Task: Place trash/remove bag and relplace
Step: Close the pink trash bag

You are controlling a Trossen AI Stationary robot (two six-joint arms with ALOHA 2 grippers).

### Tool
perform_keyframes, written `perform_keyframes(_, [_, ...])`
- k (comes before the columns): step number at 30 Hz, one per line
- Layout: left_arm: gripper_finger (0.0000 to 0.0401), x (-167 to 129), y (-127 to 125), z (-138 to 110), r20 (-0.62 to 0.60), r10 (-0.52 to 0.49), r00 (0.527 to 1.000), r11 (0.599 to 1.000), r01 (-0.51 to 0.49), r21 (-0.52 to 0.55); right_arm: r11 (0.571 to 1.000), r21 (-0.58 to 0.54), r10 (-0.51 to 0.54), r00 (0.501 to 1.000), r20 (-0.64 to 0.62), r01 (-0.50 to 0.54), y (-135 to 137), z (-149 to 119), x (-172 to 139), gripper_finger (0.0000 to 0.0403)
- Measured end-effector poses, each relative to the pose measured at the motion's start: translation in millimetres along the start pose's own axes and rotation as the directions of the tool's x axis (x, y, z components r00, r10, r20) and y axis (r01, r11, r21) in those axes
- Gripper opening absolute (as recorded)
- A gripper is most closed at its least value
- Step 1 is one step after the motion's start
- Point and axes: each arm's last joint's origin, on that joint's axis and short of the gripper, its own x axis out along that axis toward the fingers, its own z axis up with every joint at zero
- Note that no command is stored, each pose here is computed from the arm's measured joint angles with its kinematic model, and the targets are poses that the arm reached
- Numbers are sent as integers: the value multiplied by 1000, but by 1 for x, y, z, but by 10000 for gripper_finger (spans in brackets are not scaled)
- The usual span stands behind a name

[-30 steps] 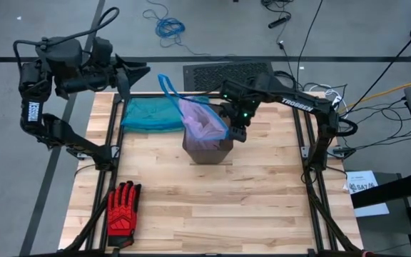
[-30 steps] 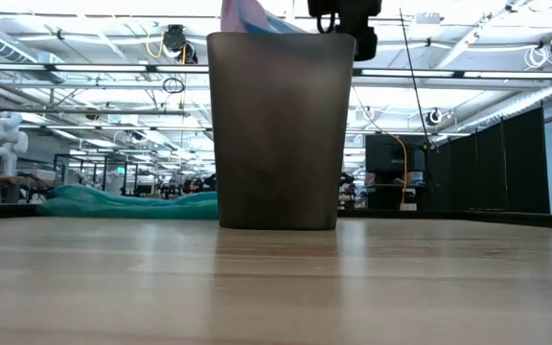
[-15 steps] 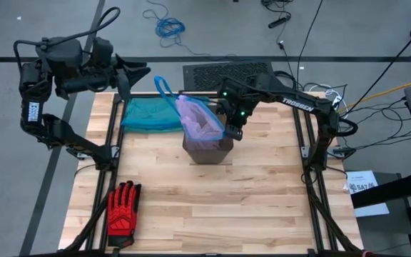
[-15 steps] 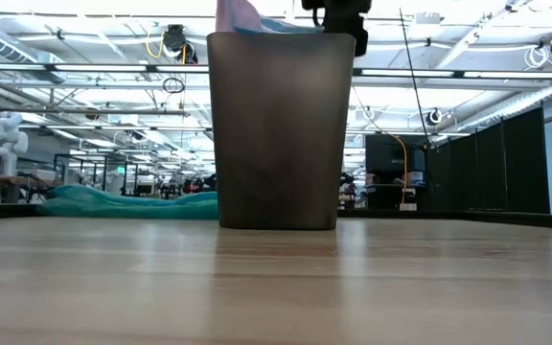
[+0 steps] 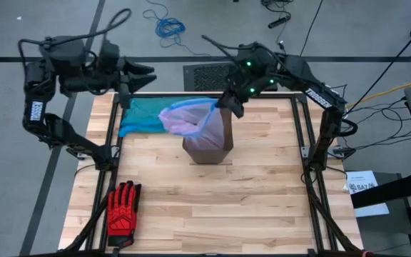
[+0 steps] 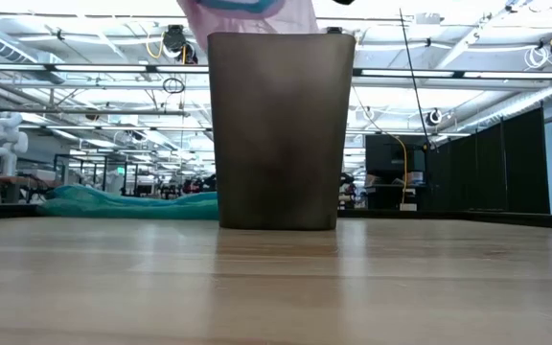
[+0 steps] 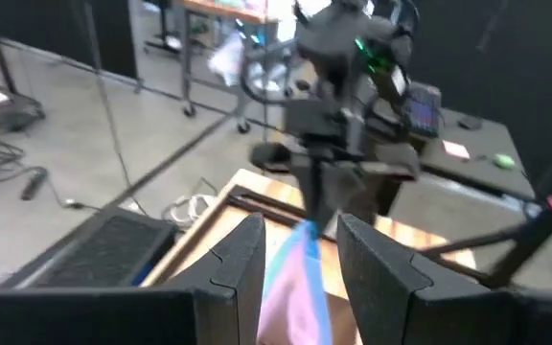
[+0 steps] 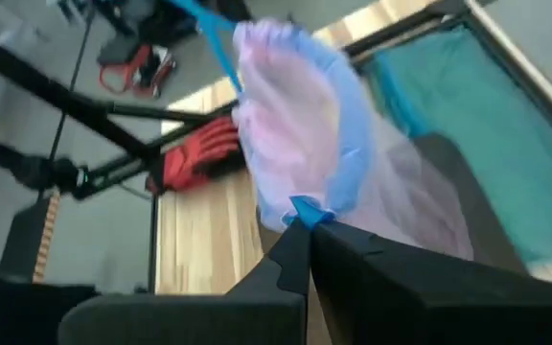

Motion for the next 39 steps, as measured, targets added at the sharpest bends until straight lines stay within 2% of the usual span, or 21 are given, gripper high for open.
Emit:
perform_keyframes(7, [128, 32, -1, -5, -85, -12, 996, 1000, 14, 27, 1000, -21, 8, 990, 142, -5, 0, 15, 0, 0])
perform_keyframes(16, [128, 58, -3, -9, -140, -42, 989, 999, 46, 21, 999, -42, 21, 984, 174, -14, 1, 18, -2, 0])
perform_keyframes(22, [128, 81, -6, -13, -183, -140, 973, 990, 142, -5, 997, -72, 39, 974, 223, -23, 3, 23, -3, 0])
perform_keyframes(30, [128, 113, -7, -17, -196, -141, 970, 990, 142, -7, 997, -77, 51, 967, 251, -32, 5, 26, -3, 0])
perform_keyframes(39, [128, 124, -7, -21, -228, -134, 964, 991, 135, -11, 996, -78, 53, 965, 257, -34, 5, 26, -4, 0])
